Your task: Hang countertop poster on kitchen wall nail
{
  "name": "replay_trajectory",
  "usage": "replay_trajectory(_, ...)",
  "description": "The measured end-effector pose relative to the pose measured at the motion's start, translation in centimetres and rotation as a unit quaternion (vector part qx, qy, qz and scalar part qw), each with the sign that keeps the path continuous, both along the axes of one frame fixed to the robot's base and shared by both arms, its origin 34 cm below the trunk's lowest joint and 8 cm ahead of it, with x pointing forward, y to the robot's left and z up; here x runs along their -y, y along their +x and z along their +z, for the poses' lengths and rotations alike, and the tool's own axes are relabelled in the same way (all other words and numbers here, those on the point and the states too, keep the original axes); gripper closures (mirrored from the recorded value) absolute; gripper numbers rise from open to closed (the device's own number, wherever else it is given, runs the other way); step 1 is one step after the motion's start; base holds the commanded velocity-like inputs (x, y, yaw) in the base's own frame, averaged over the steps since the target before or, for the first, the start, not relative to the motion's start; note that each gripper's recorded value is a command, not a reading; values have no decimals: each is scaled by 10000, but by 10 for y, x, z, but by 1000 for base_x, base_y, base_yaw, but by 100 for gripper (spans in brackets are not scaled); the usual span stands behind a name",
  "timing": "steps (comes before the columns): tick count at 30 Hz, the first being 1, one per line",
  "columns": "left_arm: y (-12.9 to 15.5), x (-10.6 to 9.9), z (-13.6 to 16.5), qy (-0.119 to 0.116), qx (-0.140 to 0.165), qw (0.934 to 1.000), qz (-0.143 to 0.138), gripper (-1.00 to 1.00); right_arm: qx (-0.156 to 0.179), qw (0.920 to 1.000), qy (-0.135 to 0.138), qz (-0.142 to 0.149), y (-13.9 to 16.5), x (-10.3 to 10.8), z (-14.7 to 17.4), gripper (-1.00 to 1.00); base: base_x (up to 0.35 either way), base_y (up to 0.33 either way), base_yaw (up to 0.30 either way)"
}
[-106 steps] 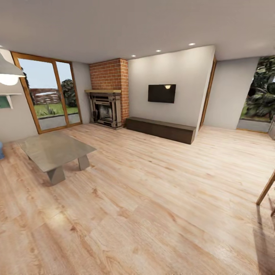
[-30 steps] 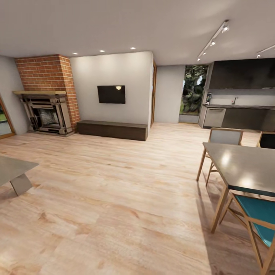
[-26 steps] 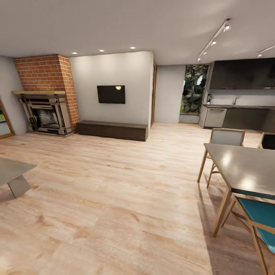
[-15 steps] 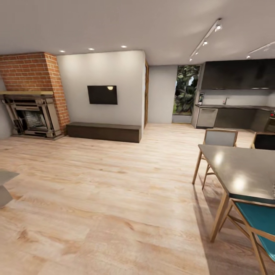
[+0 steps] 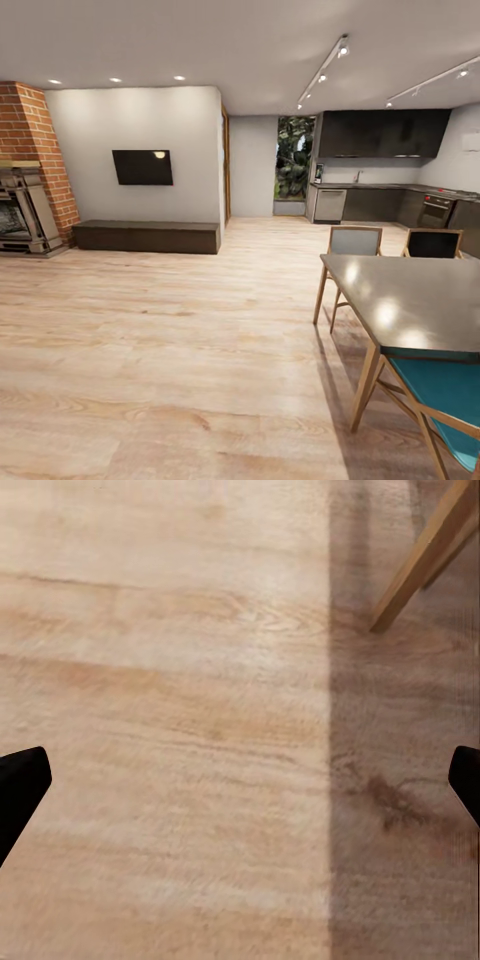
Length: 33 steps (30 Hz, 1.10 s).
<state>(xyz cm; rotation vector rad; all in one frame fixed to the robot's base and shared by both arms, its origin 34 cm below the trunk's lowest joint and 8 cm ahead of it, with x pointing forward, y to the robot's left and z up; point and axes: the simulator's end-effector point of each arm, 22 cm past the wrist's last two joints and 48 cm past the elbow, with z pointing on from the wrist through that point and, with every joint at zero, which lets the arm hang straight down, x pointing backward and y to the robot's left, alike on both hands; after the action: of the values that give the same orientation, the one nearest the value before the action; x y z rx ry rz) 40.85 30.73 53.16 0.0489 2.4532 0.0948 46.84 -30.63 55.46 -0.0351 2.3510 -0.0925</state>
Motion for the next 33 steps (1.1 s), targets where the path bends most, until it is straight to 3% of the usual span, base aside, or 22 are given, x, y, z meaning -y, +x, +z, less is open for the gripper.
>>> replay_trajectory(9,0,0,0,1,8,10000,4,-100,7,10000,-2,-2,0,0,0,-100,338,35,-88)
replay_trajectory(33,0,-1,0,4,2,10000,14,-100,7,10000,-15,1,0,1,1,-100,337,146,-1)
